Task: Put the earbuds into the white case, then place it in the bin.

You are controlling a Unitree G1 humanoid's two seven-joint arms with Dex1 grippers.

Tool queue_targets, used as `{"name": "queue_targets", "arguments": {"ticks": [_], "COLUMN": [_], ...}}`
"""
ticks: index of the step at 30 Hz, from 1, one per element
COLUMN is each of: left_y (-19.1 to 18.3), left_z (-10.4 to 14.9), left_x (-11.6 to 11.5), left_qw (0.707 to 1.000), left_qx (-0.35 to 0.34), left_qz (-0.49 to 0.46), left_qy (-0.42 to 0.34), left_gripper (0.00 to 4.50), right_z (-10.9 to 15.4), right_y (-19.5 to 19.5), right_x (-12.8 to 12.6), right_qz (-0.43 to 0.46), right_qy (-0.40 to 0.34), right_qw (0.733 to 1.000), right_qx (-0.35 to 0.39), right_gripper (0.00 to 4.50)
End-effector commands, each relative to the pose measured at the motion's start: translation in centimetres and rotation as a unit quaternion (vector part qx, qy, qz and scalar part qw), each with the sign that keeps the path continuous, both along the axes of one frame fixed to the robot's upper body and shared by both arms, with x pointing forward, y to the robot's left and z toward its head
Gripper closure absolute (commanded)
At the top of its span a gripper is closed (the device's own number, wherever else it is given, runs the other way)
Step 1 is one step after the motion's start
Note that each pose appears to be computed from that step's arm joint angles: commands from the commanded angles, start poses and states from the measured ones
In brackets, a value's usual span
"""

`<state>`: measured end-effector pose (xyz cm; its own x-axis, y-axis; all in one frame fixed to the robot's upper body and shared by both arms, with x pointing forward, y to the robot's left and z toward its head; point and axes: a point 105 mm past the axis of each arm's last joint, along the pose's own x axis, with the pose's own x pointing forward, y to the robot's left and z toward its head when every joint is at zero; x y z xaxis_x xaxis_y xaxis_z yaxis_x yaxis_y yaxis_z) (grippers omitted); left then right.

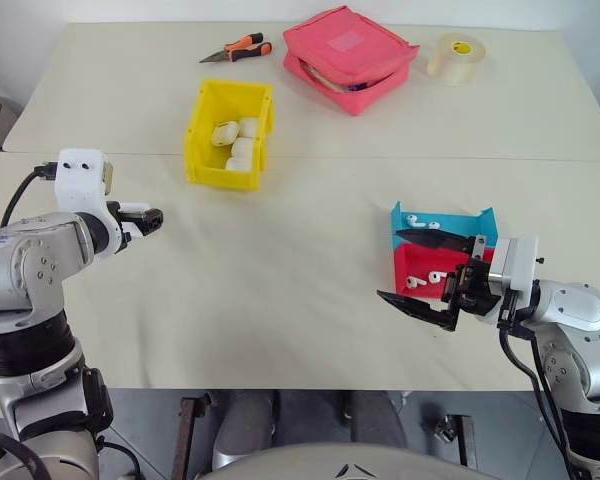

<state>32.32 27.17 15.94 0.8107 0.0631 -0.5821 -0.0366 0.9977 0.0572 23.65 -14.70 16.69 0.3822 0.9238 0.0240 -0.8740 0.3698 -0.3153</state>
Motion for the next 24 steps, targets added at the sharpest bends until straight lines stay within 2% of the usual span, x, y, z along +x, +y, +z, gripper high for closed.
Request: {"name": "queue_targets", "arguments": {"ticks": [1,18,22,24], "left_y": [0.9,0.8,0.8,0.7], "left_z": [0.6,-1.8,-2.3,-2.6], "left_x": [0.1,1.2,1.2,1.0], "left_qw": [1.0,1.0,0.999,0.999], "left_qx": [0.009,-0.013,-0.017,-0.025], "left_qz": [0.015,0.013,0.02,0.02], "left_qy": [-0.002,0.02,0.022,0.028], "left_gripper": [0.05,0.05,0.86,1.47], "right_z": [1.0,0.9,0.9,0.9], "right_y": [0.1,0.1,0.2,0.2], "right_x": [-0.5,-0.5,-0.4,-0.4], "right_qz": [-0.005,-0.028,-0.03,-0.031], "right_qy": [-0.028,-0.034,-0.034,-0.034], "right_qw": [1.0,0.999,0.999,0.999], "right_qx": [0.007,0.011,0.014,0.014], "right_gripper": [0.0,0.0,0.0,0.0]}}
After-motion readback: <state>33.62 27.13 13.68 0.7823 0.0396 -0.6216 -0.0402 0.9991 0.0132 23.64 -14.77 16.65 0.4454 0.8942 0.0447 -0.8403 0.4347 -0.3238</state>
